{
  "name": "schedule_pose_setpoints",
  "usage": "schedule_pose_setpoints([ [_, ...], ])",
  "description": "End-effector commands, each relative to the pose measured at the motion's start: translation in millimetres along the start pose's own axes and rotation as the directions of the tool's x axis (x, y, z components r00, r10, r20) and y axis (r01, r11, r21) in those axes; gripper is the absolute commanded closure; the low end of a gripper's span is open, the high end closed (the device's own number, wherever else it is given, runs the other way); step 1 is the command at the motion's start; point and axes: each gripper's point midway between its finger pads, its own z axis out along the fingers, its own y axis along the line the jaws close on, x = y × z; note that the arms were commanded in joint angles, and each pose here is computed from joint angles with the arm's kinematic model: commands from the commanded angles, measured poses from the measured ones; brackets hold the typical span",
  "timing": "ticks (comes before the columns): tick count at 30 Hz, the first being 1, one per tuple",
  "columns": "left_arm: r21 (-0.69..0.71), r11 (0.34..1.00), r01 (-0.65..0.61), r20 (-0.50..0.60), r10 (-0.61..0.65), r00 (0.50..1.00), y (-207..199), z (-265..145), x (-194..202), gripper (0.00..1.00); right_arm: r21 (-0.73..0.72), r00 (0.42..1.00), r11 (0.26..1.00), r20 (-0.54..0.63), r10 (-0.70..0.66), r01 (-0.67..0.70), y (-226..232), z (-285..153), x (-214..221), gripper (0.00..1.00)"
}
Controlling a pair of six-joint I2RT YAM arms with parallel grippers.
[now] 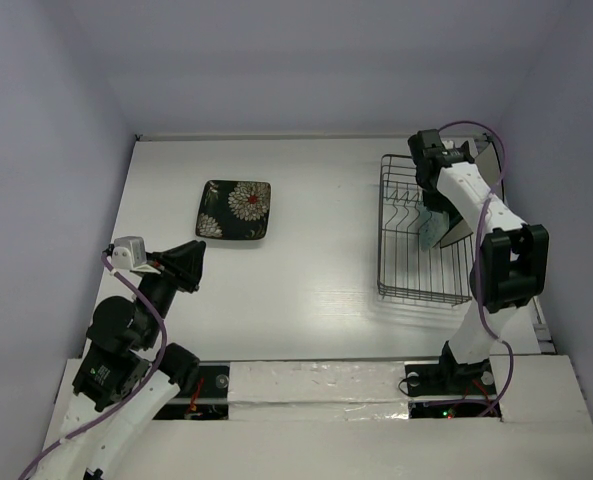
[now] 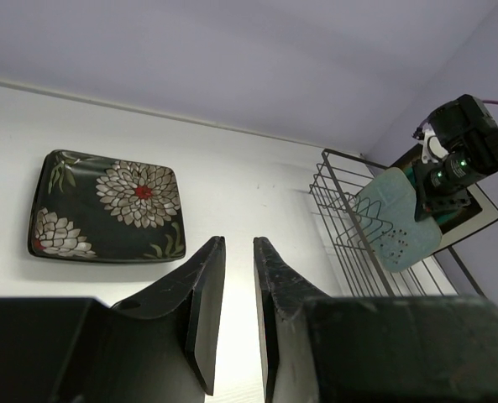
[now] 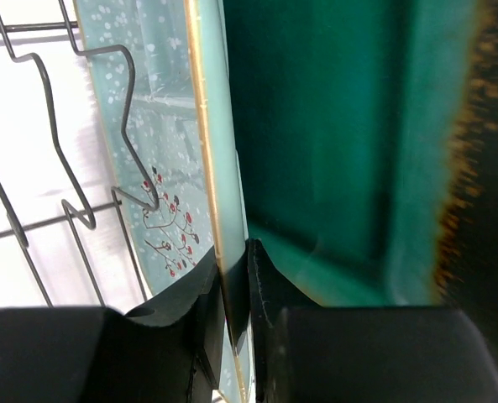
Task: Unload the plates from the dish rack
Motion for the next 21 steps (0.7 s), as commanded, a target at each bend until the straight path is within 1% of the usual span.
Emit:
schedule_pose_setpoints([
  [1, 0.024, 1.000, 0.001, 0.034, -0.002, 0.999, -5, 0, -7, 0.82, 0.078, 0.983, 0.993, 0.168, 0.072, -0.086, -42, -52, -38, 1.00],
  [5, 0.023, 1.000, 0.000, 0.031, -0.001, 1.000, -5, 1, -7, 0.82, 0.127, 0.974, 0.986, 0.212, 0.082, -0.111, -55, -70, -46, 1.00],
  [7, 0.022, 1.000, 0.000, 0.030, 0.000, 1.000, -4, 1, -6, 0.82, 0.119, 0.968, 0.986, 0.236, 0.087, -0.118, -55, -82, -50, 1.00],
  [10, 0.022, 1.000, -0.001, 0.028, 0.000, 1.000, -4, 2, -6, 0.82, 0.108, 0.952, 0.982, 0.282, 0.122, -0.158, -67, -104, -58, 1.00],
  [13, 0.021, 1.000, 0.001, 0.027, -0.001, 1.000, -4, 2, -5, 0.81, 0.055, 0.925, 0.980, 0.344, 0.162, -0.192, -72, -136, -68, 1.00],
  [16, 0.019, 1.000, -0.001, 0.022, 0.000, 1.000, -4, 3, -4, 0.81, -0.027, 0.885, 0.972, 0.409, 0.223, -0.233, -76, -171, -73, 1.00],
  [18, 0.018, 1.000, -0.001, 0.020, 0.001, 1.000, -4, 3, -3, 0.81, -0.140, 0.856, 0.960, 0.434, 0.281, -0.244, -66, -194, -73, 1.00],
  [19, 0.017, 1.000, -0.002, 0.019, 0.001, 1.000, -4, 4, -3, 0.81, -0.183, 0.848, 0.955, 0.443, 0.291, -0.232, -58, -201, -72, 1.00],
  [20, 0.017, 1.000, -0.002, 0.019, 0.001, 1.000, -4, 4, -3, 0.81, -0.264, 0.826, 0.936, 0.454, 0.334, -0.233, -45, -212, -75, 1.00],
  [21, 0.016, 1.000, -0.003, 0.015, 0.002, 1.000, -3, 4, -2, 0.81, -0.332, 0.817, 0.922, 0.463, 0.343, -0.199, -26, -225, -73, 1.00],
])
